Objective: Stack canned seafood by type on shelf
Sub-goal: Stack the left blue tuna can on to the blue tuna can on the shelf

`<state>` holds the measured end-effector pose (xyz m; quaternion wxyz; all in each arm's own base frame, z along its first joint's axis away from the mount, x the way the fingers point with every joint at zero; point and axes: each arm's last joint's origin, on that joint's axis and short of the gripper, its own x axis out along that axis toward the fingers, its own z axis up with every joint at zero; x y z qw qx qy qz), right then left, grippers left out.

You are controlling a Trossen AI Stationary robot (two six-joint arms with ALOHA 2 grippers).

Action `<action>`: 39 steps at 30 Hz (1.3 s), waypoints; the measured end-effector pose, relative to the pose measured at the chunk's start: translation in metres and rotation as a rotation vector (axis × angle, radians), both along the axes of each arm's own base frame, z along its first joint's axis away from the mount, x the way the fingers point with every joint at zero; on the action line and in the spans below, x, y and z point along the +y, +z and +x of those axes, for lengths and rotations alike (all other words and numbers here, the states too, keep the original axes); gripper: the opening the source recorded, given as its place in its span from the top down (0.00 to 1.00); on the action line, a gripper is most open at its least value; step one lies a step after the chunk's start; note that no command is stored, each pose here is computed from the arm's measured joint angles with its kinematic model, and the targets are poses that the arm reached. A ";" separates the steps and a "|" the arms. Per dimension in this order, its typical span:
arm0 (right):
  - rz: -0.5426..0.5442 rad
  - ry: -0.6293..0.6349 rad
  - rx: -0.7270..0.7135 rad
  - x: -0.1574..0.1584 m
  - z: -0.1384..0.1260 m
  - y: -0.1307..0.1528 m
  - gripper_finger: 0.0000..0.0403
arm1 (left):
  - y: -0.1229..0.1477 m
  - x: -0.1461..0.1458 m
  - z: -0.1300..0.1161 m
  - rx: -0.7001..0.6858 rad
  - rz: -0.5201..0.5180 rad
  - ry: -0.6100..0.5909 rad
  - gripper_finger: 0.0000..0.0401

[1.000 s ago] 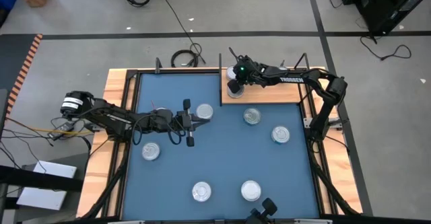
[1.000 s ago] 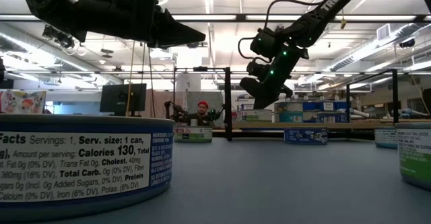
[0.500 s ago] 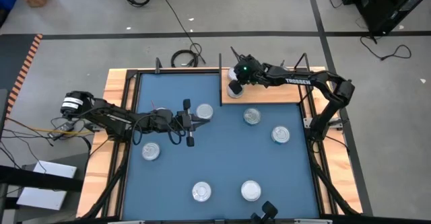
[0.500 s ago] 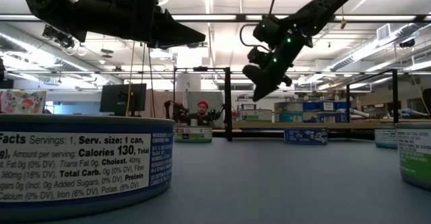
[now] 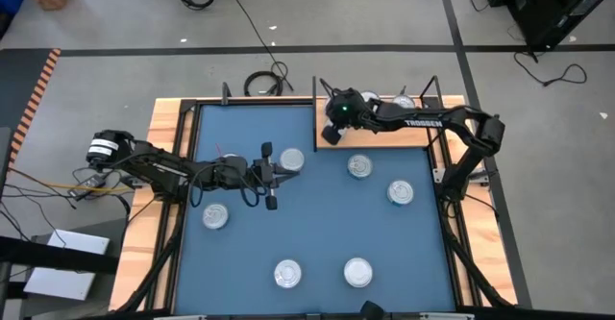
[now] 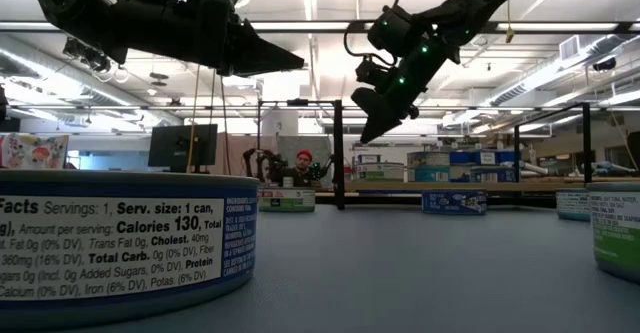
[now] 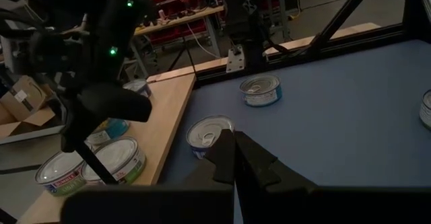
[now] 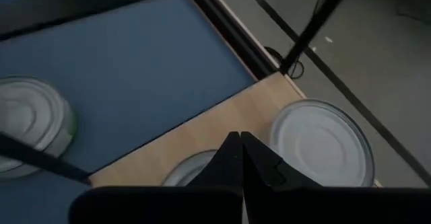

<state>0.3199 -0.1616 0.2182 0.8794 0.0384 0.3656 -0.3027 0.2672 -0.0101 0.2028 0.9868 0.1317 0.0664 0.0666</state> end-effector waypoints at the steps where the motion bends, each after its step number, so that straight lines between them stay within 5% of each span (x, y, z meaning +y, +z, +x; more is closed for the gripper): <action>1: -0.010 0.016 -0.001 0.003 0.002 0.001 1.00 | 0.000 0.000 0.000 -0.001 0.000 0.000 0.99; 10: -0.096 0.023 -0.008 0.018 0.009 0.007 1.00 | 0.000 0.000 0.000 0.008 -0.001 -0.005 0.99; 18: -0.091 0.006 -0.049 0.032 -0.020 -0.003 1.00 | -0.001 0.000 0.000 0.023 0.000 -0.005 0.99; 29: -0.077 0.063 -0.201 0.096 -0.070 -0.001 1.00 | -0.001 0.000 0.001 0.011 -0.043 0.000 0.99; 39: 0.034 0.225 -0.224 0.162 -0.074 -0.004 1.00 | -0.005 -0.001 0.000 0.054 -0.044 -0.003 0.99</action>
